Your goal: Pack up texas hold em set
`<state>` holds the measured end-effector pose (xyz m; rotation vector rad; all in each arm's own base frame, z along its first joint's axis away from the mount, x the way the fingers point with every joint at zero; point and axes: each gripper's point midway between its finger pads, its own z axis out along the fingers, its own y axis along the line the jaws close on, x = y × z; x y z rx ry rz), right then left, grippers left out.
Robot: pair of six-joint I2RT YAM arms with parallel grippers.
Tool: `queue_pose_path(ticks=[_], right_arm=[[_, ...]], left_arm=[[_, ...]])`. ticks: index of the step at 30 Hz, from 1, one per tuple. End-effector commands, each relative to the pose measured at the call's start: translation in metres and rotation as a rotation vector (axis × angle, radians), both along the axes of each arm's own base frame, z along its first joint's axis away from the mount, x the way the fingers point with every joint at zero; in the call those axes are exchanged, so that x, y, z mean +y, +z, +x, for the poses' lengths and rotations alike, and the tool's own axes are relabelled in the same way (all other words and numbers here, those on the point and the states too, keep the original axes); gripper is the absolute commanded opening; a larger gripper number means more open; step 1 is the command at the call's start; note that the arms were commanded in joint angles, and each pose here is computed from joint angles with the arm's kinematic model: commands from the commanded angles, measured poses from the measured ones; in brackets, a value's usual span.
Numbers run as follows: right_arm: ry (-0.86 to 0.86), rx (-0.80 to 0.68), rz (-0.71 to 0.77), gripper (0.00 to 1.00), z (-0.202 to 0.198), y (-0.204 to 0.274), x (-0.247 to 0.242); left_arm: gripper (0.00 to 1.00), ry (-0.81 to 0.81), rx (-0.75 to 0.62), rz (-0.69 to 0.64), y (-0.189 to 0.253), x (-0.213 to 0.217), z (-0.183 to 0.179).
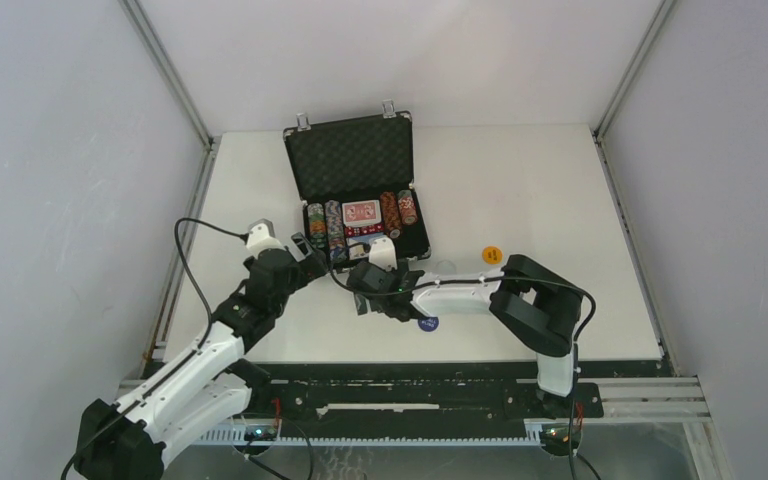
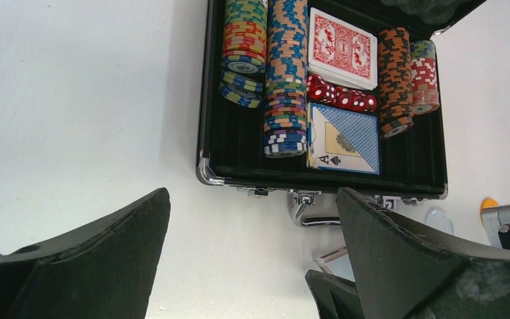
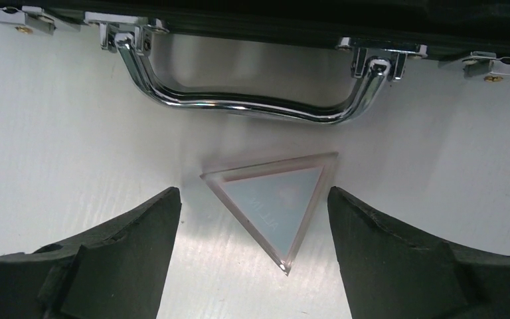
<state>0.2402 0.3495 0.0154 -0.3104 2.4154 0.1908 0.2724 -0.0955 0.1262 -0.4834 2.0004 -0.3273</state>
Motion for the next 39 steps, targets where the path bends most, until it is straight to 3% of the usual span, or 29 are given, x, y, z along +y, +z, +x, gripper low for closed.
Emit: queue_pose_path(ticks=[1, 17, 27, 29, 33, 39], right_arm=[[-0.039, 0.004, 0.027, 0.88, 0.007, 0.0, 0.01], [-0.076, 0.013, -0.023, 0.75, 0.006, -0.012, -0.002], [-0.078, 0.001, -0.022, 0.58, 0.006, -0.006, -0.002], [-0.076, -0.004, -0.019, 0.59, 0.006, -0.004, -0.002], [-0.055, 0.004, -0.003, 0.79, 0.005, -0.004, 0.004], [-0.071, 0.014, 0.002, 0.76, 0.005, -0.009, 0.004]], left_arm=[[1.0, 0.0, -0.006, -0.017, -0.003, -0.001, 0.001], [1.0, -0.026, -0.008, -0.032, -0.003, -0.007, 0.001], [1.0, -0.041, -0.003, -0.037, -0.004, -0.01, 0.002], [1.0, -0.042, -0.004, -0.038, -0.004, -0.011, 0.002], [1.0, -0.044, -0.003, -0.038, -0.004, -0.011, 0.002], [1.0, -0.047, -0.001, -0.036, -0.005, -0.011, 0.001]])
